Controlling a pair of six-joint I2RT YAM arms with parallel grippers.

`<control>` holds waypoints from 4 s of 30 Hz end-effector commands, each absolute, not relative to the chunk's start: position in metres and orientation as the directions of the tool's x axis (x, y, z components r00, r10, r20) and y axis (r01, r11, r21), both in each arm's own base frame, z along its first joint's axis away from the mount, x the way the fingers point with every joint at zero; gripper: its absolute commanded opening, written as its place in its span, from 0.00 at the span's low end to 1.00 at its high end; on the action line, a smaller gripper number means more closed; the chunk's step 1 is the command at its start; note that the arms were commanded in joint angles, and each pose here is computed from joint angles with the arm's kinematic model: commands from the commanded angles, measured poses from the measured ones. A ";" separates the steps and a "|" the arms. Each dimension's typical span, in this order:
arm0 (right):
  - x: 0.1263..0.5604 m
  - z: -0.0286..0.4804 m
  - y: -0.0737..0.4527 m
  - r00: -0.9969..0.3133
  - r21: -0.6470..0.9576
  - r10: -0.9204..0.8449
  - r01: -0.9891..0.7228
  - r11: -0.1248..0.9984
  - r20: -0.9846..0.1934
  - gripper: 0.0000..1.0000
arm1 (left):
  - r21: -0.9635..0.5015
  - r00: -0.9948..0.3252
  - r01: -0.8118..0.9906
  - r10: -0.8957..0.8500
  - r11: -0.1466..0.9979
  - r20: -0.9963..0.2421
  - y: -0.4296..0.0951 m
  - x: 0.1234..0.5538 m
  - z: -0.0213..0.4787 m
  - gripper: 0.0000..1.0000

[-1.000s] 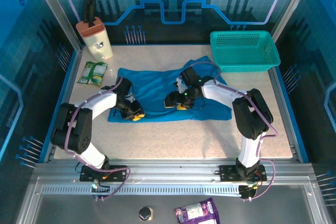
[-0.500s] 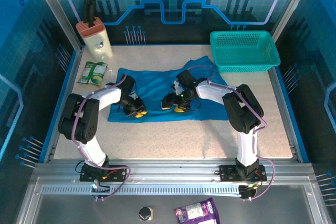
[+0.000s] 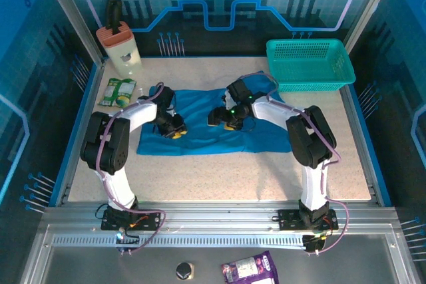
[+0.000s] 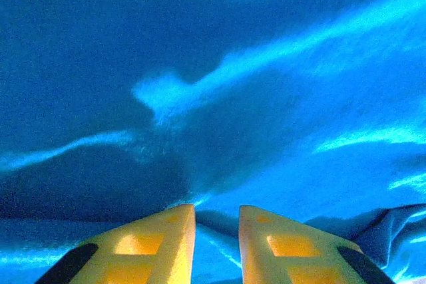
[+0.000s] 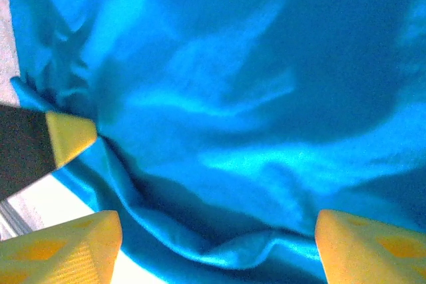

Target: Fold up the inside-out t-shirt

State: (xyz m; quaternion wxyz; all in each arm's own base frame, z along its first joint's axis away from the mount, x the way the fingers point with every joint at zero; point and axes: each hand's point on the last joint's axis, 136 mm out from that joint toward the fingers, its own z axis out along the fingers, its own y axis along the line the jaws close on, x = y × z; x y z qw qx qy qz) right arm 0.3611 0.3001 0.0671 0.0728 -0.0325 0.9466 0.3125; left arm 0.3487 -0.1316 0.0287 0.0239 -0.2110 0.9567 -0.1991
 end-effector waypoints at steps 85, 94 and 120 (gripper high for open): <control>0.289 0.132 0.189 -0.972 0.594 0.129 -0.012 0.804 -0.195 0.75 | -0.099 -0.408 0.912 0.901 0.397 -0.147 -0.206 0.348 0.055 0.00; 0.290 0.132 0.190 -0.973 0.592 0.124 -0.016 0.806 -0.194 0.75 | -0.049 -0.423 0.906 0.889 0.421 -0.178 -0.209 0.365 0.056 0.00; 0.293 0.129 0.196 -0.980 0.588 0.093 -0.030 0.808 -0.179 0.75 | -0.031 -0.565 0.825 0.821 0.564 -0.088 -0.141 0.357 0.054 0.29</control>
